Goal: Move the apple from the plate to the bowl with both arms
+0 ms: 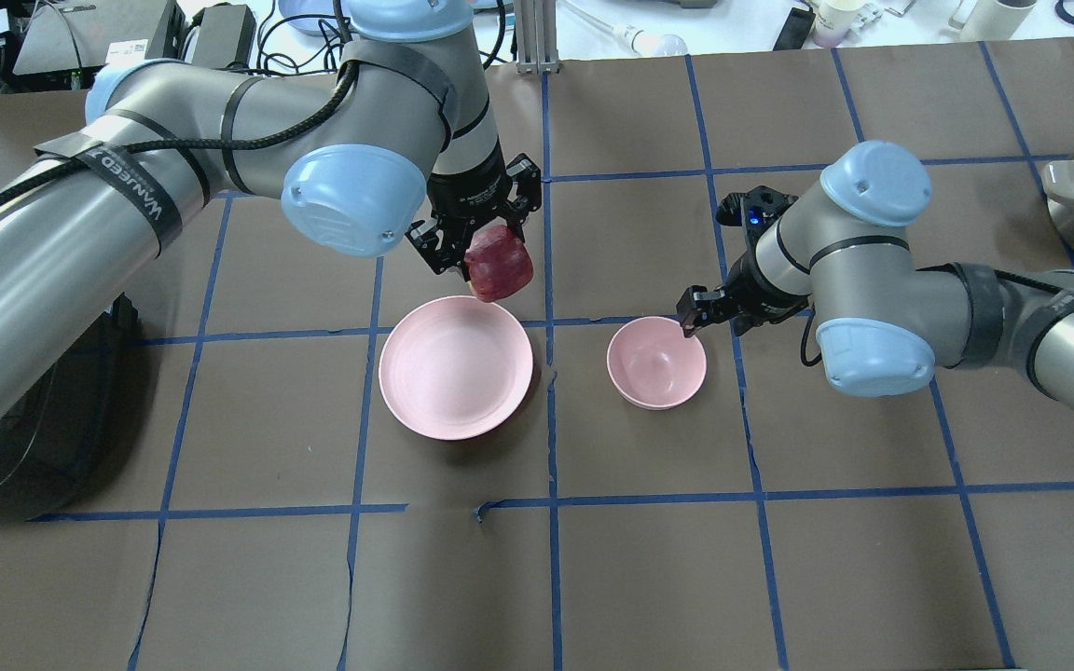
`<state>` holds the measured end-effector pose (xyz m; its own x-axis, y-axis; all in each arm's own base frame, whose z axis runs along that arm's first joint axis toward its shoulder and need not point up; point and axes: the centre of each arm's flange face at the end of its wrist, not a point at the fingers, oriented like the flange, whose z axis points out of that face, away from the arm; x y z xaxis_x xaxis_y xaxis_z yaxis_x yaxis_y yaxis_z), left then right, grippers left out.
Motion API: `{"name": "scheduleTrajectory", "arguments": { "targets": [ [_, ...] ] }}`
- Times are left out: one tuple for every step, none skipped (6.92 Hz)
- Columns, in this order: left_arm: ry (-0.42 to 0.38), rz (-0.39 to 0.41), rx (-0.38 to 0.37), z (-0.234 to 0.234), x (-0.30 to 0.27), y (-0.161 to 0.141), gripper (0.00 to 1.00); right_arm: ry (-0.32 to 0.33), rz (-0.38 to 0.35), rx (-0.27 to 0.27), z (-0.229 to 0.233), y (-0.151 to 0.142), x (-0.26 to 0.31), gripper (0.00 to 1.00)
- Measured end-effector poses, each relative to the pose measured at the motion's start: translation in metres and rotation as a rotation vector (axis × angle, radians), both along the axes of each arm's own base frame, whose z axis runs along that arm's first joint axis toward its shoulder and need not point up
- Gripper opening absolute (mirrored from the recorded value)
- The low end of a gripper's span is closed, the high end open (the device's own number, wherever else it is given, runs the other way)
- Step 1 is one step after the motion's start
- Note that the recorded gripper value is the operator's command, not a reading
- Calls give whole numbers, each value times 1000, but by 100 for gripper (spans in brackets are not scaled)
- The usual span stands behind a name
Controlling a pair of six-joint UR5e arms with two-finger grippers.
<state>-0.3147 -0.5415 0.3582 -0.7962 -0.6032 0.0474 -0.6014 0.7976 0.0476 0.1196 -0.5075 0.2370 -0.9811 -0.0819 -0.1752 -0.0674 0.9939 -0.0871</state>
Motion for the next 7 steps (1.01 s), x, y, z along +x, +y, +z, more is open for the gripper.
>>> {"name": "scheduleTrajectory", "arguments": {
  "targets": [
    [23,55,6,-3,-12,3,0,60,-17,16,26,-16,-14,100],
    [55,106,4,-9,-32,7,0,103,-39,33,60,-32,-32,100],
    [93,154,4,-18,-59,13,0,139,-69,51,93,-44,-58,100],
    [115,187,13,-31,-87,22,0,153,-94,67,121,-45,-76,100],
    [117,200,30,-46,-110,33,0,161,-108,57,151,-37,-82,100],
    [110,201,47,-59,-124,41,0,162,-115,38,169,-30,-84,100],
    [98,200,66,-72,-133,48,0,160,-119,31,175,-26,-84,100]
  ]
}}
